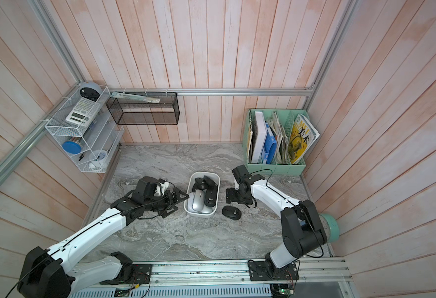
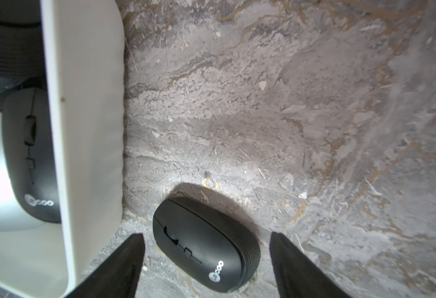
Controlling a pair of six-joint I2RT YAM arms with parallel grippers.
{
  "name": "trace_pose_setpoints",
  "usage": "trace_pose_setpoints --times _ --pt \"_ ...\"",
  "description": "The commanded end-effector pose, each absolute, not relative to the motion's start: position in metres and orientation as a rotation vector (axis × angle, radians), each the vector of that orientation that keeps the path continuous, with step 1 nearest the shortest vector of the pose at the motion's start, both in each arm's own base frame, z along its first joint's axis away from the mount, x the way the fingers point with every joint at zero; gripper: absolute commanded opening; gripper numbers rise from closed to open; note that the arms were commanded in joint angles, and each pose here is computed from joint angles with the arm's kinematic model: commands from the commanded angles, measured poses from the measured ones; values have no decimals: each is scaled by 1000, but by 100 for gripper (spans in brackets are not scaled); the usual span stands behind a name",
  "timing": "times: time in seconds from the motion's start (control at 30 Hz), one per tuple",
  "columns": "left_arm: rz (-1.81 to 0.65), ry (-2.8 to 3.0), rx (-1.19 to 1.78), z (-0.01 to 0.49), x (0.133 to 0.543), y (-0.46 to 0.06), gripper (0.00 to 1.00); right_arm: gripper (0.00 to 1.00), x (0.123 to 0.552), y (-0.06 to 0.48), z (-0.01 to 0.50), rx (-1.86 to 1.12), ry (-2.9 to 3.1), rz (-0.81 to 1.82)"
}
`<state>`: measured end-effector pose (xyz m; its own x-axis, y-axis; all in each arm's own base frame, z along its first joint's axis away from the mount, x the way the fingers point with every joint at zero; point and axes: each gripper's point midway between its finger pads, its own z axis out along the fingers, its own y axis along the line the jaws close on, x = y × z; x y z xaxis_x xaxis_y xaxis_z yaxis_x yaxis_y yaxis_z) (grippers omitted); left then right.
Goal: Put the mouse in the storage box
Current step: Pick up the mouse from the center of the board.
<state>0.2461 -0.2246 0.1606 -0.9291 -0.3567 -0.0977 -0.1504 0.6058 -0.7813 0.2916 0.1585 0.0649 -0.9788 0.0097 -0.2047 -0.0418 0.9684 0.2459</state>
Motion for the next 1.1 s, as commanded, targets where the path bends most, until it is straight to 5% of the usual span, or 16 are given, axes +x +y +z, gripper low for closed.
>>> trace_pose_setpoints --times 0.0,0.77,1.07 --pt "-1215 2561 -396 169 248 -223 100 81 293 167 56 10 2922 455" --pt "-1285 2613 -360 151 236 -260 100 80 231 181 53 58 2988 730" --pt "-1415 2561 -410 132 219 -325 100 84 224 170 67 -288 3004 264"
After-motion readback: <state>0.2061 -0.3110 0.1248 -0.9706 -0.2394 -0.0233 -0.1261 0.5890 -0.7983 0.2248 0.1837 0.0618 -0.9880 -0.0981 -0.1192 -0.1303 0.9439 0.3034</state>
